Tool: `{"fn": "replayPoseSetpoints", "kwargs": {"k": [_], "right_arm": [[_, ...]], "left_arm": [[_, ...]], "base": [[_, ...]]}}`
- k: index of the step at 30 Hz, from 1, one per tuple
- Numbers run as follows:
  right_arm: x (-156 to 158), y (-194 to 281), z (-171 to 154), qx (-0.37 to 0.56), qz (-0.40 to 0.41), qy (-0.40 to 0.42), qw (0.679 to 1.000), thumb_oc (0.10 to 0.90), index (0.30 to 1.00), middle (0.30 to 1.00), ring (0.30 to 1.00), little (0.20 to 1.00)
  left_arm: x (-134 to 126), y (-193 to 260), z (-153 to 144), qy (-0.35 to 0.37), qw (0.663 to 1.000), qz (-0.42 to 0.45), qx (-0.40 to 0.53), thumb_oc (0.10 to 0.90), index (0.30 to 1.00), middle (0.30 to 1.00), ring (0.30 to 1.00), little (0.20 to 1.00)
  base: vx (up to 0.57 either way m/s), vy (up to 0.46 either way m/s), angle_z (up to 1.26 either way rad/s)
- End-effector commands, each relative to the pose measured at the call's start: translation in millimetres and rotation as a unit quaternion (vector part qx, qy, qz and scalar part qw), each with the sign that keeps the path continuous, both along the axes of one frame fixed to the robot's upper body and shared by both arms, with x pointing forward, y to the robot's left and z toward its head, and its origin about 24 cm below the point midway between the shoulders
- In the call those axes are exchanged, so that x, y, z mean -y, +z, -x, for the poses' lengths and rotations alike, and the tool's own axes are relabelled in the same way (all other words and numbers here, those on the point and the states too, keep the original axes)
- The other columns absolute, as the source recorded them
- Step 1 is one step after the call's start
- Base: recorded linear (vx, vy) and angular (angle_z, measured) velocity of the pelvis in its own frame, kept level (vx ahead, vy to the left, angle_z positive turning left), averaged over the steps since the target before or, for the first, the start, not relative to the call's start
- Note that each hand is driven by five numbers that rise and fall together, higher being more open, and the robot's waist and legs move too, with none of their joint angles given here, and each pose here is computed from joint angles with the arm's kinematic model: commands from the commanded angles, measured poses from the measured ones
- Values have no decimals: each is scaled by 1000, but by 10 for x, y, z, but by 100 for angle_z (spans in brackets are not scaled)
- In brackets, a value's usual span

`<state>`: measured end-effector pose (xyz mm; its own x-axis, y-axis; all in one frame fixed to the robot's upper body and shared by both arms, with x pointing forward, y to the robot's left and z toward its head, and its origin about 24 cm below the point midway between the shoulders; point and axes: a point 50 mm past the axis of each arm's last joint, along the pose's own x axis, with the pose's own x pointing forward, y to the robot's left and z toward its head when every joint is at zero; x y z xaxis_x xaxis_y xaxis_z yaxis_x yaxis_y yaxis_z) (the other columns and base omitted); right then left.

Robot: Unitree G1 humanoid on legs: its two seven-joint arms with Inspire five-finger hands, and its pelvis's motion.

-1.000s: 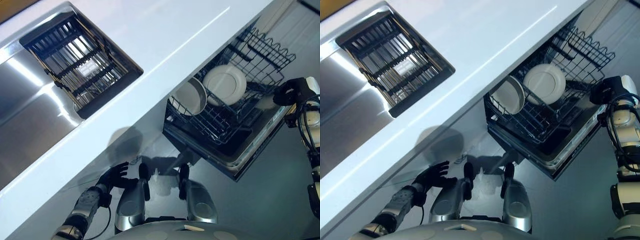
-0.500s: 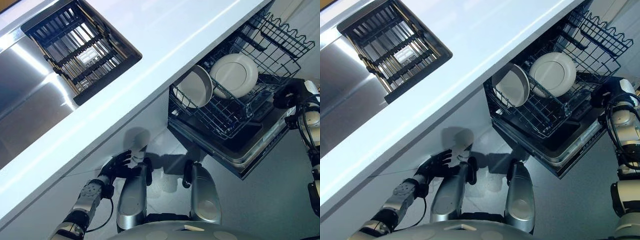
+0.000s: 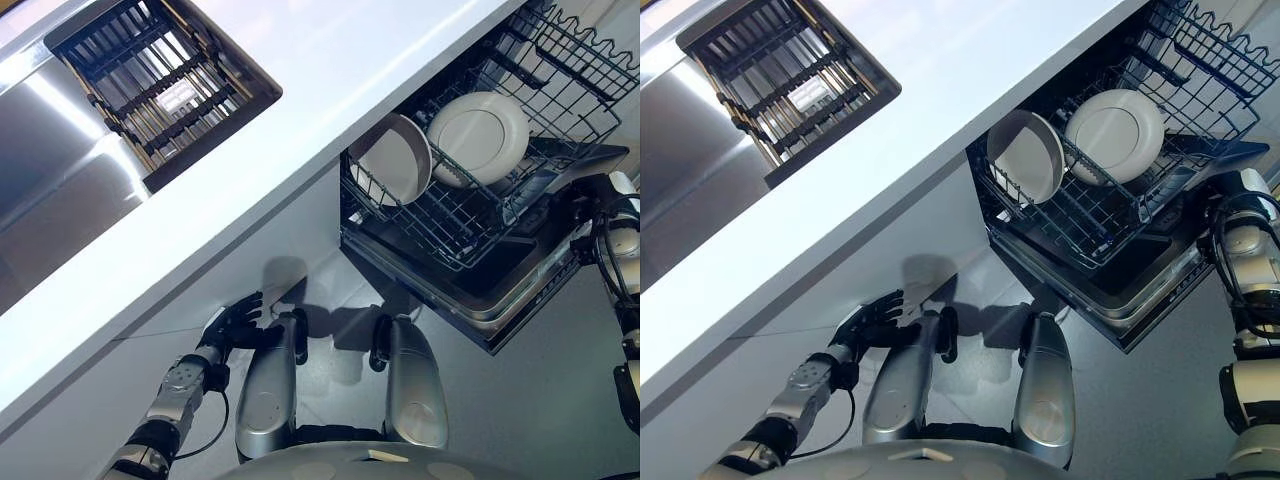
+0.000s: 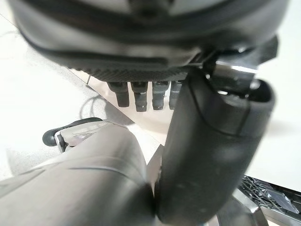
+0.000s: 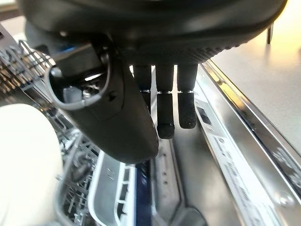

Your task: Pick up plates and place into dishwasher.

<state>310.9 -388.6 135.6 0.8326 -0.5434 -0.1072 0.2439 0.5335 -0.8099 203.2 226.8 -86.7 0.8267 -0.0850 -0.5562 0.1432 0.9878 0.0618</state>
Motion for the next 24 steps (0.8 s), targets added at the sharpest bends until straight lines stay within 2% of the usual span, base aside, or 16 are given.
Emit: {"fn": "replayPoseSetpoints", "kwargs": {"k": [1,17,24], "right_arm": [[12,294,-100,43,17,5,999,100,300,300,300,200],[-281,376,-412,30,-55,66,996,100,300,300,300,200],[-414,351,-506,85,-248,80,962,100,300,300,300,200]], "left_arm": [[-123,37,228,3,1000,-12,21,800,900,900,900,900],[-31,38,217,-7,1000,-3,24,800,900,900,900,900],[-11,4,269,-3,1000,-1,14,800,900,900,900,900]], "base": [[0,0,0],[4,5,6],[26,4,4]]}}
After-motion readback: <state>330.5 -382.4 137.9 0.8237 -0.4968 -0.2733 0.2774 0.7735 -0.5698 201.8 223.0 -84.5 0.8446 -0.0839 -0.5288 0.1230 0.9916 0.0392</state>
